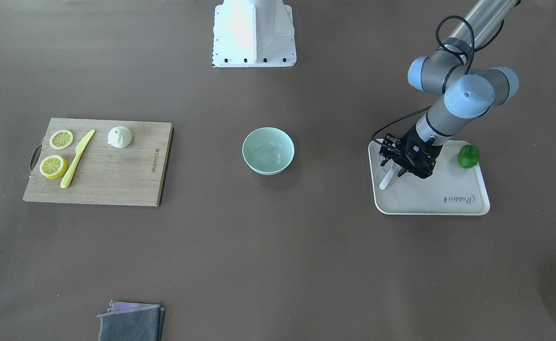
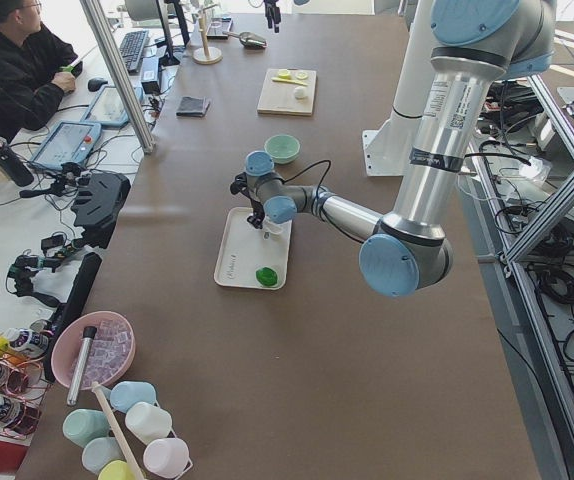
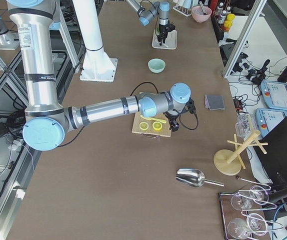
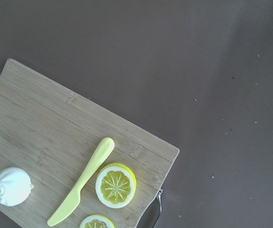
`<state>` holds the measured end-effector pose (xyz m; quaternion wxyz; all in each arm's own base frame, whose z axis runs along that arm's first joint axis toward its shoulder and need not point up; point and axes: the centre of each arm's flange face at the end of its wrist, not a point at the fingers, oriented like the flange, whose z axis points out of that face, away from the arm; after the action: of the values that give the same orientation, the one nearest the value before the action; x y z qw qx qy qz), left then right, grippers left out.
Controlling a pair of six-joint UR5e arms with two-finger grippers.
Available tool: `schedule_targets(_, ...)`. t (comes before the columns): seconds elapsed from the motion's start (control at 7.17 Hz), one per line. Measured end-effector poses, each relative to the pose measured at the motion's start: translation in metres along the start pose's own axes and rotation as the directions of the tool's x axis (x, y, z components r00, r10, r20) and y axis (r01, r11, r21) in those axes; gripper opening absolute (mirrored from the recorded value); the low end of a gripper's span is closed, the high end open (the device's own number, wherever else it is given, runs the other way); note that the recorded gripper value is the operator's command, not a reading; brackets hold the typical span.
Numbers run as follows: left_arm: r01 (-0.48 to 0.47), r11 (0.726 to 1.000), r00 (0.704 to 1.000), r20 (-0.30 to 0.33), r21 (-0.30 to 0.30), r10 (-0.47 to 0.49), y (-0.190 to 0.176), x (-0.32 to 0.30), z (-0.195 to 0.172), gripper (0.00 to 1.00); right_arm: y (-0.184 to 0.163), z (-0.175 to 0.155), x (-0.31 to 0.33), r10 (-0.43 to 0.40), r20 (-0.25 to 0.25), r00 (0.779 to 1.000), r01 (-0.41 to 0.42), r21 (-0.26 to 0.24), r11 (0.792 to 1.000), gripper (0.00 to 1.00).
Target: Put spoon and bun in bowl
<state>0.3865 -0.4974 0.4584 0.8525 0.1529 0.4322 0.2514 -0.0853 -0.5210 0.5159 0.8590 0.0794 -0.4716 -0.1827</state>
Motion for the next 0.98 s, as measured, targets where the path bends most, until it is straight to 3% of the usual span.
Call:
schedule_targets(0.14,0.000,1.000,1.000,0.000,0.000,0.000,0.000,0.000,0.000,0.03,-0.002,0.001,-0.002,-0.005,0.002,1.000,0.005,-0.002,1.000,1.00)
schedule_targets(0.7,-0.002,1.000,1.000,-0.008,0.007,0.002,0.000,0.003,-0.006,0.00,-0.010,0.004,-0.014,-0.028,0.007,1.000,0.028,-0.003,1.000,1.00)
schedule_targets(0.98,0.010,1.000,0.999,-0.037,0.025,-0.009,-0.012,0.005,-0.035,0.00,-0.025,0.007,-0.031,0.016,0.013,1.000,-0.016,-0.004,1.000,1.00)
